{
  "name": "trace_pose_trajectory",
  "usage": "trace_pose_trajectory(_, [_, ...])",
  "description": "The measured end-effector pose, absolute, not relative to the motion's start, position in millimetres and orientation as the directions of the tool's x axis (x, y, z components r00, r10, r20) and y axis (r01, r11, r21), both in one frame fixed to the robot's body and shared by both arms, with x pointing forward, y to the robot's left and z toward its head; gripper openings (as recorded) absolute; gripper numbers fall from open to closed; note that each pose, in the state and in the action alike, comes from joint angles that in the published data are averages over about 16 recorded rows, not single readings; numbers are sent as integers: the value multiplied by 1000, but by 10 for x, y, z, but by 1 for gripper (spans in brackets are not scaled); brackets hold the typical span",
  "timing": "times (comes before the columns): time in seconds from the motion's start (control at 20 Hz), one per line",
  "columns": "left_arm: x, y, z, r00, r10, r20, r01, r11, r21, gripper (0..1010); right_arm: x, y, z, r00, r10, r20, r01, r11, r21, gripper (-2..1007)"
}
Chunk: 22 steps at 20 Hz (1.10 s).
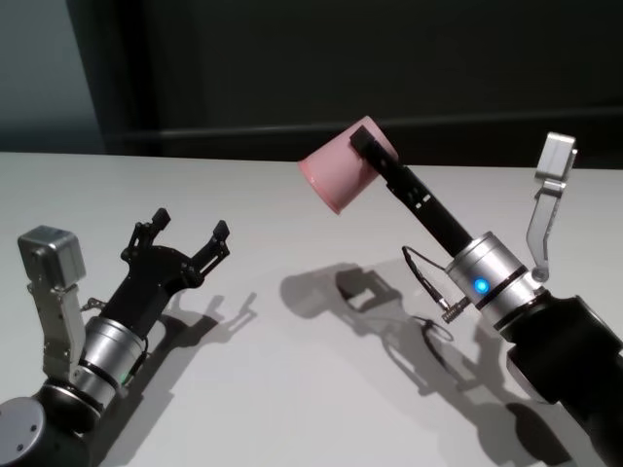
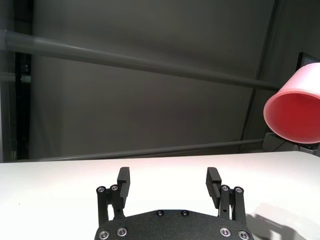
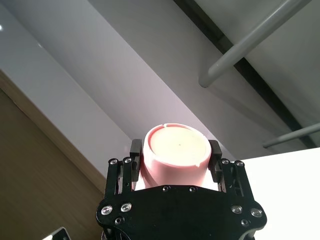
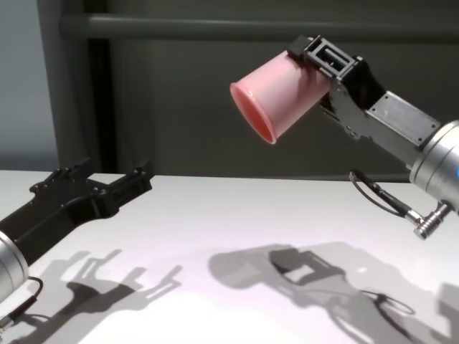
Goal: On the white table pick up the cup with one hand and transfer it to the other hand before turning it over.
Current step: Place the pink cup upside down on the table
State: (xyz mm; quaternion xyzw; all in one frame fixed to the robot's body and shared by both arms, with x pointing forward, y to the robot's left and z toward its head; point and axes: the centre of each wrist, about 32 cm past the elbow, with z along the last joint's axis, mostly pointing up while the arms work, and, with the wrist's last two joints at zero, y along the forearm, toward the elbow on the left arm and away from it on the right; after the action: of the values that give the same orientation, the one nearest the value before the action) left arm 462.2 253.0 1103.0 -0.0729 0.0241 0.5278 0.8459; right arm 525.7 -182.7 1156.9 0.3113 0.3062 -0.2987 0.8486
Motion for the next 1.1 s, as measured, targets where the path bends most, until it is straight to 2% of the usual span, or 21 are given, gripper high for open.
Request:
trace_pose_trajectory(0.3, [4623, 2530, 11031, 442, 889, -118, -896, 432, -98, 1003, 5132, -1792, 11699, 615, -524, -589, 739, 643, 201, 771])
trace_pose_trajectory(0.6, [4624, 2530, 11032, 442, 889, -118, -896, 432, -98, 1003, 4999, -1687, 11750, 586, -691, -423, 783, 618, 74, 771])
trace_pose_trajectory(1.1, [4624, 2531, 11033, 442, 889, -119, -896, 432, -97, 1003, 4844, -1460, 11694, 522, -838, -162, 844, 535, -49, 771])
